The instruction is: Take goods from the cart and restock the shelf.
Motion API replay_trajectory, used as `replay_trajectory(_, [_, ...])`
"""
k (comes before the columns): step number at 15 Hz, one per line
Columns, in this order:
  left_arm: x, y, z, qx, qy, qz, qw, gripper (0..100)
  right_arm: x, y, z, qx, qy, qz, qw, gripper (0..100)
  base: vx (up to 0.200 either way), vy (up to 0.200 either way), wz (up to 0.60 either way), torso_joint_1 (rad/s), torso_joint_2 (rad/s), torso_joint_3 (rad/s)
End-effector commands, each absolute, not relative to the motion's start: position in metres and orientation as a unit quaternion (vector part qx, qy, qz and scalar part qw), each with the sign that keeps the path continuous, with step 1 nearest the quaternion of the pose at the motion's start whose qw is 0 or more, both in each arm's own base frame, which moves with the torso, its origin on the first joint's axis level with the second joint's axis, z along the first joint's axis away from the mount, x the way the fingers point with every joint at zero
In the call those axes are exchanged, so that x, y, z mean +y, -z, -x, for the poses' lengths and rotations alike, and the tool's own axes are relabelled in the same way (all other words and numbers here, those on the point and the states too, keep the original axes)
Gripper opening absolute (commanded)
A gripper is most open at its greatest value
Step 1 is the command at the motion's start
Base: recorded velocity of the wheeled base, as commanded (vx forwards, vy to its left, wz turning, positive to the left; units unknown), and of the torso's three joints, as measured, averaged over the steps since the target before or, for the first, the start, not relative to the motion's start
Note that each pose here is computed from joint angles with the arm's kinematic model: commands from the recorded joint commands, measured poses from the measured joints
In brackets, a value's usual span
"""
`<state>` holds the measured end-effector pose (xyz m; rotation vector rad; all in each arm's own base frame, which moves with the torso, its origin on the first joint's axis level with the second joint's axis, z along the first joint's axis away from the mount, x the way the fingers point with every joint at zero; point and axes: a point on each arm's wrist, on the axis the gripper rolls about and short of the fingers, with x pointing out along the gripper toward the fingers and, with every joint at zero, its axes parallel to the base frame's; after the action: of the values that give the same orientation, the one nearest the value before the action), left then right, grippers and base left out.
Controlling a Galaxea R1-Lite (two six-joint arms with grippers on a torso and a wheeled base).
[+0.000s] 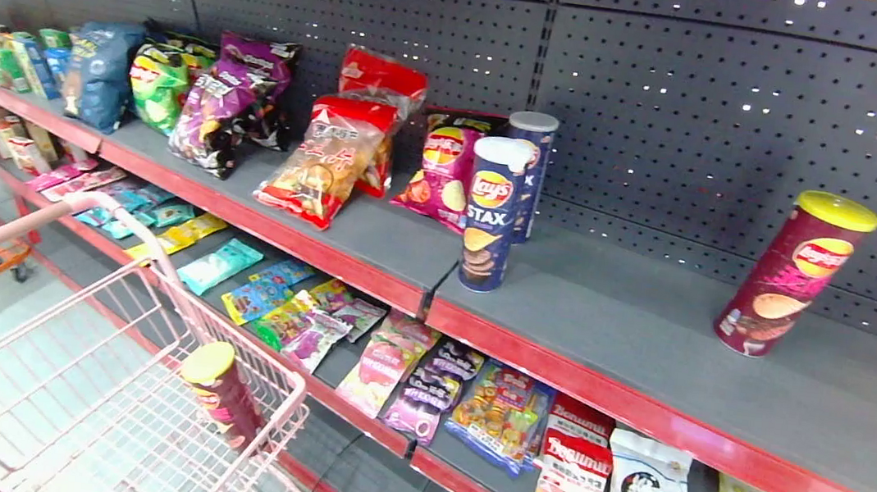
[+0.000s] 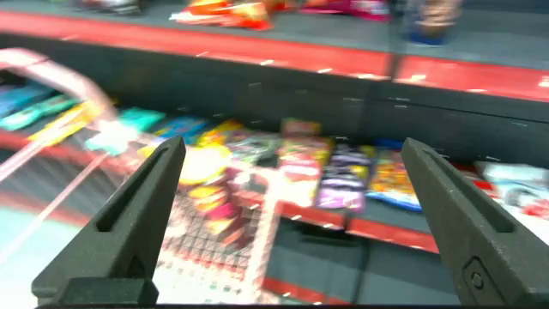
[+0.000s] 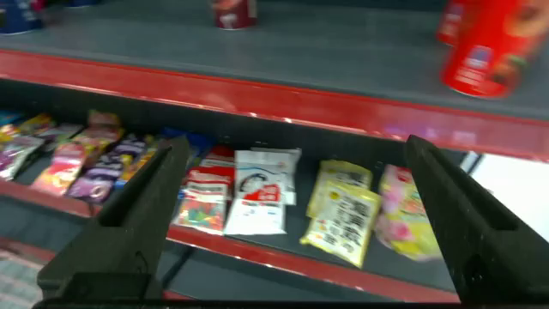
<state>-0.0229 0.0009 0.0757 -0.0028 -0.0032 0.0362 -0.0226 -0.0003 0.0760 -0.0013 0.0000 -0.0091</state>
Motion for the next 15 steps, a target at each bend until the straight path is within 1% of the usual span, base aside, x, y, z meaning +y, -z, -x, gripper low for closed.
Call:
replay_trajectory(1, [0.0009,-0.0758,0.0228,-0.002,-0.018,0.002,1.0,100,-0.0003,-0.0759,0.0226,0.0,0.005,0.001,1.0,100,0.0,0.0,0.6,0.007,0.0,-0.002])
replay_trajectory(6, [0.0009,-0.0758,0.0228,-0.002,-0.018,0.002,1.0,100,-0.0003,-0.0759,0.0226,0.0,0.005,0.0,1.0,100,0.0,0.0,0.0,0.0,0.0,0.0])
replay_trajectory(15, [0.0009,-0.0758,0.0228,-0.002,-0.018,0.002,1.0,100,-0.0003,-0.0759,0.0226,0.0,0.005,-0.002,1.0,100,0.0,0.0,0.0,-0.135,0.34,0.195])
